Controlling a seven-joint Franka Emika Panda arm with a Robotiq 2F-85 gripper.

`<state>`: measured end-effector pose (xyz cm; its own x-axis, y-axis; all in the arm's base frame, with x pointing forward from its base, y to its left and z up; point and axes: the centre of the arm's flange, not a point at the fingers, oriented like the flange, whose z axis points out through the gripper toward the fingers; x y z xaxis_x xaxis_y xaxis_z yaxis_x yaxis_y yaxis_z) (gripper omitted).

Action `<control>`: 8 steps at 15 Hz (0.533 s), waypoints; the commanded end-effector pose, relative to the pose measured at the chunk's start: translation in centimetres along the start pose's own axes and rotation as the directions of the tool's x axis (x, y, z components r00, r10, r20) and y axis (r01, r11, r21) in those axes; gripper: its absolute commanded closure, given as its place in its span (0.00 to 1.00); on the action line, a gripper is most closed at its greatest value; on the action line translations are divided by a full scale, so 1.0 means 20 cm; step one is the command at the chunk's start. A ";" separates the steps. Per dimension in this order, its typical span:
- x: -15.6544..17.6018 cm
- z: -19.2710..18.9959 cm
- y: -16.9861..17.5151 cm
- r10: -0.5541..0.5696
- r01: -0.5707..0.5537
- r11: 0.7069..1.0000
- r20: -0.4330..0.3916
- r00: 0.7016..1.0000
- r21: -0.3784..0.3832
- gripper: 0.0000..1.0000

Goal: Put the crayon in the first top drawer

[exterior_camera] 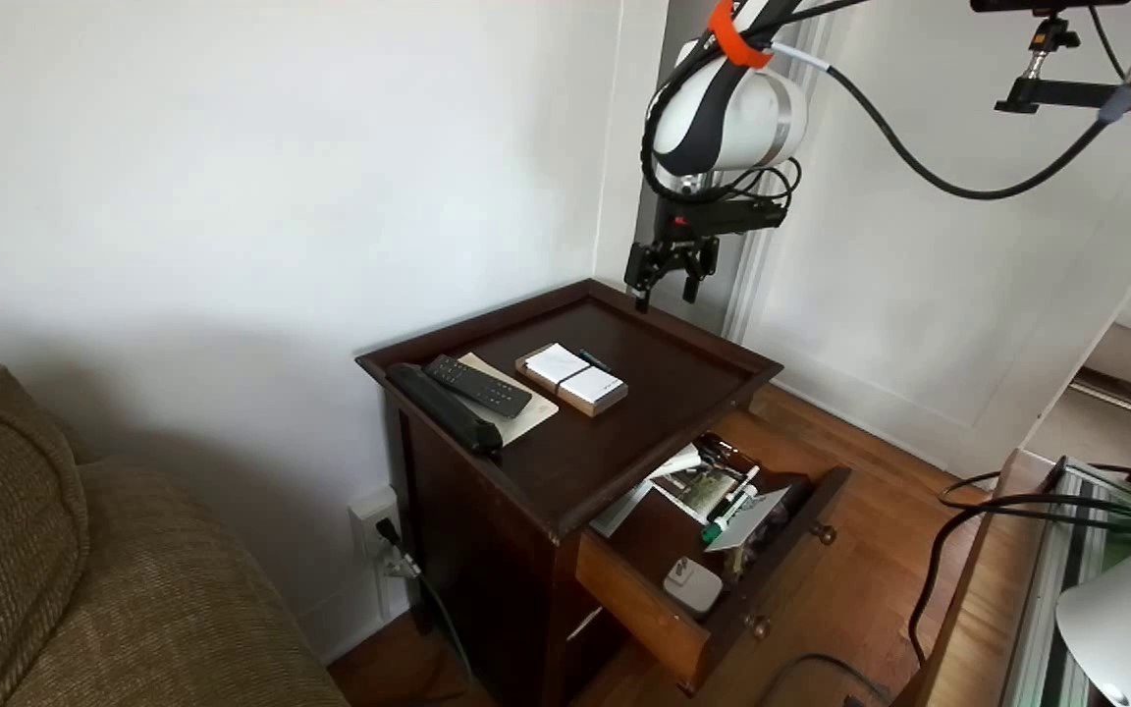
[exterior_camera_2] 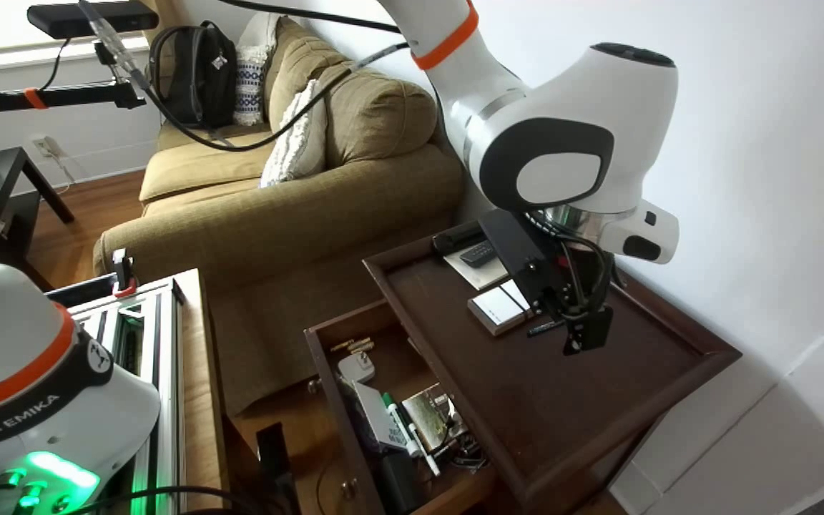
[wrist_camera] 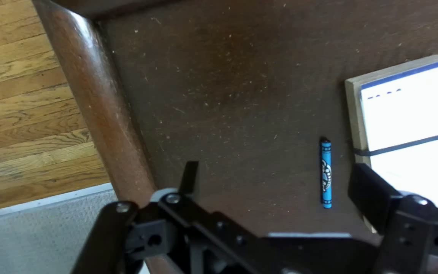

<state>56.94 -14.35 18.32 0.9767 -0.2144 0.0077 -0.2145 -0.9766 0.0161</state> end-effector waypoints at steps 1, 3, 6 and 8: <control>0.20 0.17 -0.02 -0.047 0.047 0.999 0.028 0.998 0.021 0.00; 0.10 0.11 -0.04 -0.028 0.028 1.000 0.003 1.000 0.002 0.00; 0.17 0.15 -0.07 -0.038 0.038 0.999 -0.006 0.999 0.005 0.00; 0.17 0.14 -0.07 -0.038 0.038 0.999 -0.008 0.999 0.005 0.00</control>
<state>60.59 -13.82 15.43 0.9841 -0.1770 0.0150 -0.1772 -0.9841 0.0114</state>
